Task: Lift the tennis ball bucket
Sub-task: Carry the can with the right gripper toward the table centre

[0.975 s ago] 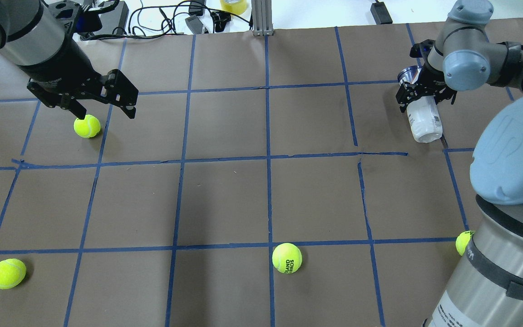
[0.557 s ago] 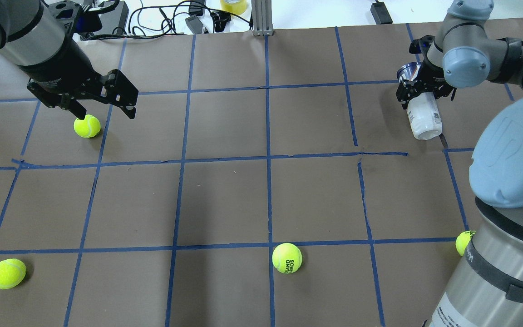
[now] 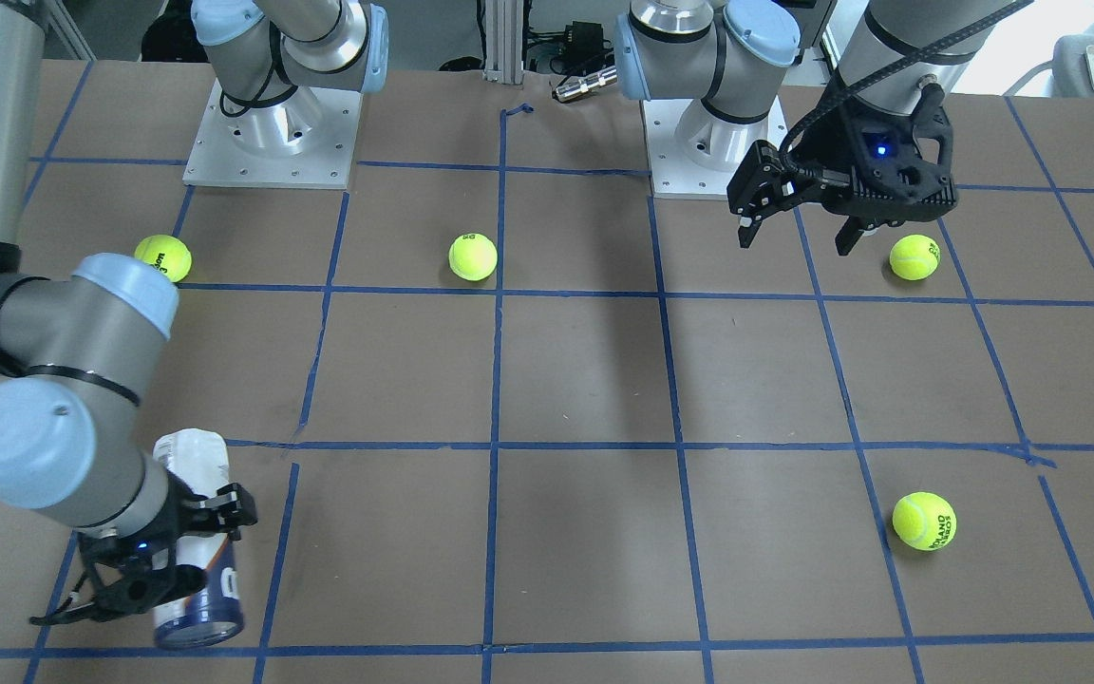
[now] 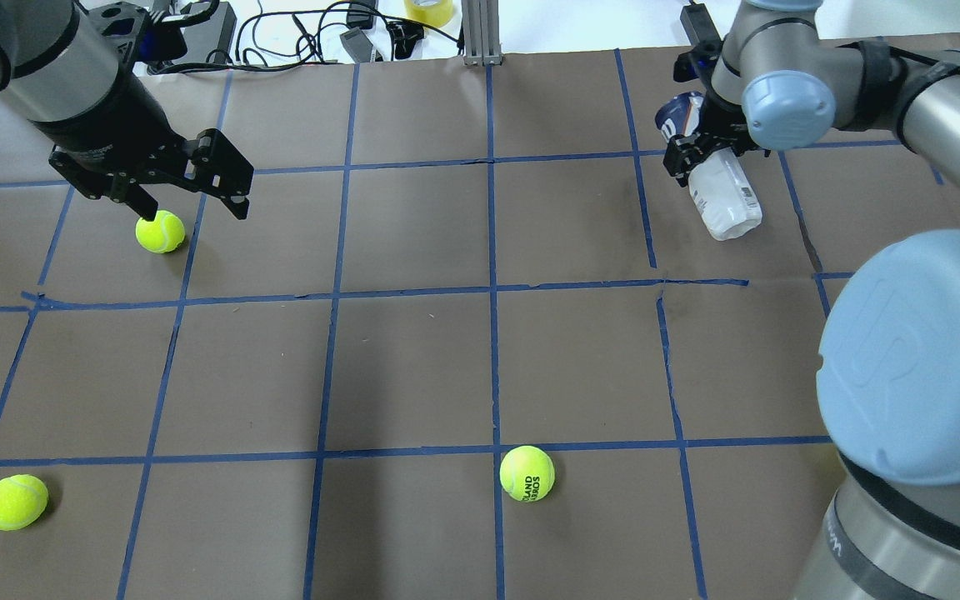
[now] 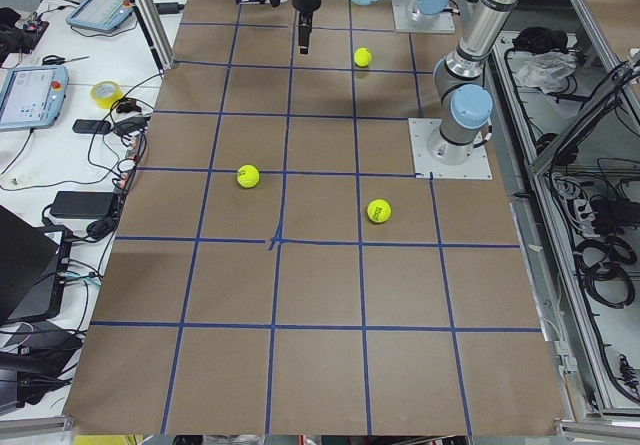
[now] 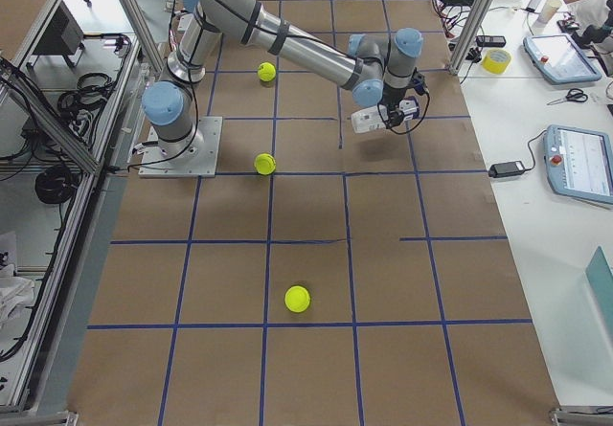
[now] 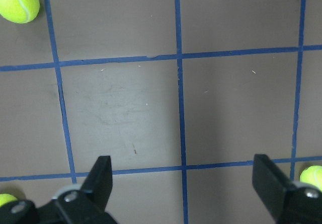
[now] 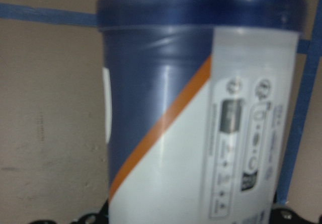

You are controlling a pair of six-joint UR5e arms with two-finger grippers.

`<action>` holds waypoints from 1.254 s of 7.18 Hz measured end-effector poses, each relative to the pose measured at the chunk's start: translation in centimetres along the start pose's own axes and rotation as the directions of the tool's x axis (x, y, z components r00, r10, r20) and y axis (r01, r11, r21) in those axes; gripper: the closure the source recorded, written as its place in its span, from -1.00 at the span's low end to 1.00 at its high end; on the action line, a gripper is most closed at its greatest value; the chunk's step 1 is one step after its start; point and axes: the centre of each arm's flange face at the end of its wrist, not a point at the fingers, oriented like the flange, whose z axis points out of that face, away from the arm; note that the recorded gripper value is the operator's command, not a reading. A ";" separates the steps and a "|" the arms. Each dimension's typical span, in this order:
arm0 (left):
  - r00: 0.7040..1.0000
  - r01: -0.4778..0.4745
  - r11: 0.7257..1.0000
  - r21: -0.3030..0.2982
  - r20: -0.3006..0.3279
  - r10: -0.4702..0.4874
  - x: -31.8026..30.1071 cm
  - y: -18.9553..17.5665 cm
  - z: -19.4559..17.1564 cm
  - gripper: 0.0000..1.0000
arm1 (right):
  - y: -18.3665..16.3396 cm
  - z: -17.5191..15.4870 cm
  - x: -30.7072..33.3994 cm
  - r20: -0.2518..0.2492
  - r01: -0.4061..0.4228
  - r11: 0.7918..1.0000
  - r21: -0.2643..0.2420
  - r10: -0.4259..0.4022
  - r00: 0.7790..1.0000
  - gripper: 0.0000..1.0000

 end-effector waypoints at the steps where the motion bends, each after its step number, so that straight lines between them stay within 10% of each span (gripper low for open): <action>1: 1.000 0.001 1.000 0.000 -0.001 -0.001 0.0 0.0 0.0 -1.00 | -1.1 -0.4 -4.8 -0.003 0.134 0.991 0.006 -0.134 0.991 -0.49; 3: 1.000 0.001 1.000 0.000 -0.001 -0.001 -0.1 0.0 0.1 -1.00 | -2.2 -1.0 -11.5 0.005 0.416 0.909 0.036 -0.416 0.909 -0.51; 7: 0.999 0.037 0.999 0.006 0.001 -0.037 -1.9 -0.4 -0.1 -1.00 | -3.5 -2.0 -22.1 -0.076 0.772 0.621 0.136 -0.770 0.633 -0.53; 9: 0.998 0.058 0.998 0.010 0.001 -0.058 -2.9 -0.5 -0.2 -1.00 | -3.3 -1.4 -28.6 -0.121 0.884 0.445 0.140 -0.879 0.461 -0.53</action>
